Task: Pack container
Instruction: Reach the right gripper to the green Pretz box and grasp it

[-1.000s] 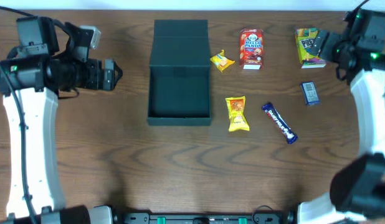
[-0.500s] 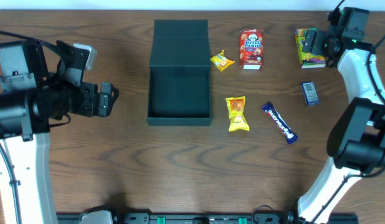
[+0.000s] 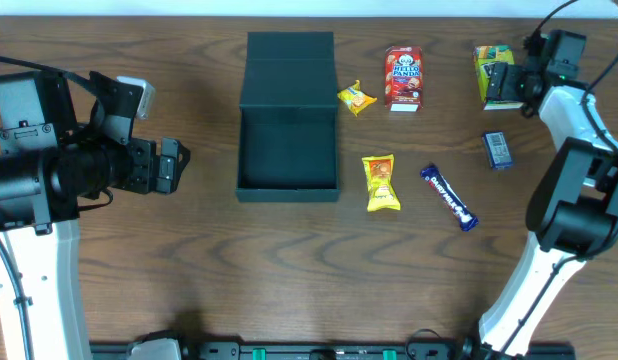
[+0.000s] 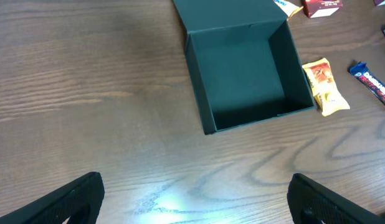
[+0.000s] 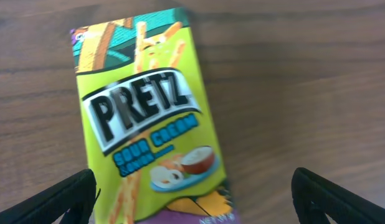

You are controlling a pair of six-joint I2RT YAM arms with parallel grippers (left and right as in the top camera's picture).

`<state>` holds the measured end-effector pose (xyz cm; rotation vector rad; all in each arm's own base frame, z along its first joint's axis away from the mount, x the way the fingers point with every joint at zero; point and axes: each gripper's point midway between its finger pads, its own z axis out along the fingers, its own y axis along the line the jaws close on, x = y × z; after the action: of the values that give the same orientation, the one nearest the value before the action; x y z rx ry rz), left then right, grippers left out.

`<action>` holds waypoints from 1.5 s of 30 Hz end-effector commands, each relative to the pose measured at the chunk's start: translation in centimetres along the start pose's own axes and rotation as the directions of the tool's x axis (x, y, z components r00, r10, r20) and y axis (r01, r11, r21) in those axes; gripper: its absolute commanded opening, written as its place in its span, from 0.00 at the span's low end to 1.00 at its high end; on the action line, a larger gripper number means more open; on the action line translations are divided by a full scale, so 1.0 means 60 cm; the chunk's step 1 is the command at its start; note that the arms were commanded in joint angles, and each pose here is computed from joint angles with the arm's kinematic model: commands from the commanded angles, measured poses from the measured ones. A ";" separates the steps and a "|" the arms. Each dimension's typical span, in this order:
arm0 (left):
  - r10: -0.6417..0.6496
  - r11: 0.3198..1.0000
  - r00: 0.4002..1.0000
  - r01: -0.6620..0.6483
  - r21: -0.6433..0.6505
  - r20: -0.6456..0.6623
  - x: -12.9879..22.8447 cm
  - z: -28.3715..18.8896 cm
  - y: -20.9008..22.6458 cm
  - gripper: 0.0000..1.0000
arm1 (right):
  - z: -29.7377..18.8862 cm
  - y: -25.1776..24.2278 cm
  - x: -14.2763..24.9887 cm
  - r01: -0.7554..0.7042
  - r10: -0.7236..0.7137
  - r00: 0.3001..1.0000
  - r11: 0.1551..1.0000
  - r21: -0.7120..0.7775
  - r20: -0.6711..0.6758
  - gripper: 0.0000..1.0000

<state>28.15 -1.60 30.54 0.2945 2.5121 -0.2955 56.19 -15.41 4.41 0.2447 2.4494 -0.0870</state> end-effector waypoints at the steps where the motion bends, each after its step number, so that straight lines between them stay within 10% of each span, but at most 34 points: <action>1: -0.023 1.000 1.000 0.023 -0.008 0.014 -0.004 -0.008 0.000 0.95 | 0.010 0.026 -0.007 0.034 -0.031 0.999 0.994 -0.106 0.023 0.99; 25: -0.015 1.000 0.999 0.016 -0.013 0.029 -0.011 -0.008 0.002 0.95 | 0.043 0.011 0.041 0.054 -0.058 0.996 0.997 -0.055 -0.061 0.99; 45: -0.014 1.000 0.999 0.015 -0.014 0.031 -0.012 -0.008 0.003 0.95 | 0.033 0.016 0.052 -0.025 0.019 0.995 0.998 -0.066 -0.100 0.68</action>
<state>28.49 -1.54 30.75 0.2709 2.5004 -0.2969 55.18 -14.12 0.85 0.1934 2.5450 -0.0082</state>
